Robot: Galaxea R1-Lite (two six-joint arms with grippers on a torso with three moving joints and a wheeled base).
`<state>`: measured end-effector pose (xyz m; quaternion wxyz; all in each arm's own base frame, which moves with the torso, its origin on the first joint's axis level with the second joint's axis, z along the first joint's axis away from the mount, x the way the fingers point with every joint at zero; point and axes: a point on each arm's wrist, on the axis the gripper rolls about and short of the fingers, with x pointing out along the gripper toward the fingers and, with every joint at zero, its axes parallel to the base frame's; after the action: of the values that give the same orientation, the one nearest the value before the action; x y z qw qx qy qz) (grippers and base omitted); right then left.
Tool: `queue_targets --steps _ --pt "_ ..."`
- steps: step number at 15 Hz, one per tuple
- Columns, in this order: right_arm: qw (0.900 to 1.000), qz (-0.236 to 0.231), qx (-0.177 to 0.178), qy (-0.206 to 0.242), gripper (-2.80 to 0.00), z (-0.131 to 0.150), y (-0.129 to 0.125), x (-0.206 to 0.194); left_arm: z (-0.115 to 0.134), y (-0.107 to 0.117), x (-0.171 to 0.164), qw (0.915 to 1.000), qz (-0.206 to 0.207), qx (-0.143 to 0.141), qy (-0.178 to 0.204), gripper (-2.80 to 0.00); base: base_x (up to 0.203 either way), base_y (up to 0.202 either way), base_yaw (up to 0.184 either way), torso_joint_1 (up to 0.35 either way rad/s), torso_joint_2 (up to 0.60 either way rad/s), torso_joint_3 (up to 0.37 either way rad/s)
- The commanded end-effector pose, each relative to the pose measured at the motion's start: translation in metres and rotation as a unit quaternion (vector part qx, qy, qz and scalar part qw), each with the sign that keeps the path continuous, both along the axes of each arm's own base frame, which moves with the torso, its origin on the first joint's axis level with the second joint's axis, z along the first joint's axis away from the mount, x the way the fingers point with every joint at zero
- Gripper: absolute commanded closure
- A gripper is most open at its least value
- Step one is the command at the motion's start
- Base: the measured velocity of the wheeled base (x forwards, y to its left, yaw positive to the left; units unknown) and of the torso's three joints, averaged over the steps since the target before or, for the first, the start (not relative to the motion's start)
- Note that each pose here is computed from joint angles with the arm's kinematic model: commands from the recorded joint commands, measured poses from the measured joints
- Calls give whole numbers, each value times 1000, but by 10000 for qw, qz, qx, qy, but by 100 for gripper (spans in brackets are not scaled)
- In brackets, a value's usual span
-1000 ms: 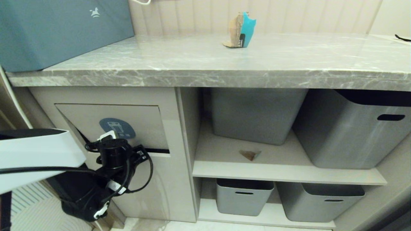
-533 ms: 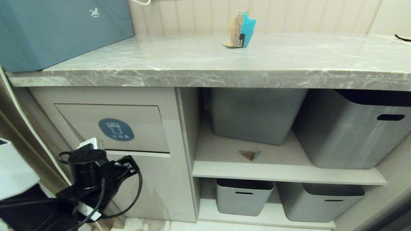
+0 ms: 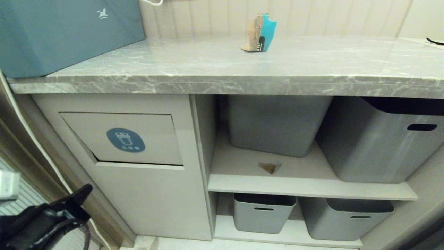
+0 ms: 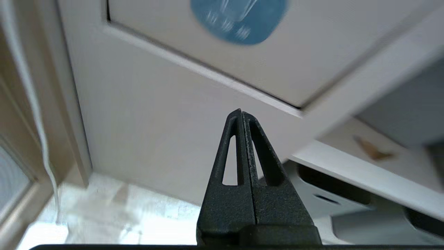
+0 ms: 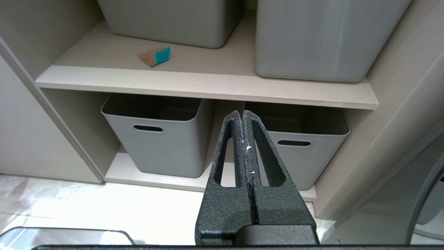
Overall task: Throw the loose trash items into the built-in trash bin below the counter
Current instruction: Pick up the garbage
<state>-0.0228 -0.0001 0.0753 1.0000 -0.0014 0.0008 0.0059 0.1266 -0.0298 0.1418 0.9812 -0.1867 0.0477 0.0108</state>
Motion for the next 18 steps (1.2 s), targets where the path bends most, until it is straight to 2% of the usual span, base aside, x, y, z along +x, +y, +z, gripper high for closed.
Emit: queue_targets --steps 1,4,5,6,7,8,9,11,13,15,17,18 --pt "10000 3 -1 -10 0 0 0 0 16 21 -68 9945 -200 18 -1024 0 0 0 0 0 0 0" --pt "10000 4 -9 -9 0 0 0 0 2 30 -117 9875 -485 711 -1320 0 0 0 0 0 0 0" --pt "10000 3 -9 -9 0 0 0 0 -8 30 -124 9857 -553 1129 -1125 0 0 0 0 0 0 0" --pt "10000 11 -9 -9 0 0 0 0 -23 30 -126 9817 -663 1649 -686 0 0 0 0 0 0 0" --pt "10000 11 -9 -9 0 0 0 0 -46 30 -126 9734 -878 2114 85 0 0 0 0 0 0 0" --pt "10000 3 -9 -9 0 0 0 0 -59 30 -128 9652 -1067 2287 691 0 0 0 0 0 0 0" --pt "10000 11 -9 -9 0 0 0 0 -64 30 -128 9613 -1071 2344 977 0 0 0 0 0 0 0" --pt "10000 11 -9 -9 0 0 0 0 -64 30 -124 9627 -580 2306 1293 0 0 0 0 0 0 0" --pt "10000 11 -9 -9 0 0 0 0 -64 30 -125 9639 -117 2304 1328 0 0 0 0 0 0 0" --pt "10000 11 -1 -9 0 0 0 0 -63 29 -128 9645 -101 2440 1009 0 0 0 0 0 0 0" --pt "10000 4 -9 -9 0 0 0 0 -63 29 -127 9633 -189 2477 1019 0 0 0 0 0 0 0" --pt "10000 4 -9 -9 0 0 0 0 -63 29 -125 9623 -383 2465 1084 0 0 0 0 0 0 0"
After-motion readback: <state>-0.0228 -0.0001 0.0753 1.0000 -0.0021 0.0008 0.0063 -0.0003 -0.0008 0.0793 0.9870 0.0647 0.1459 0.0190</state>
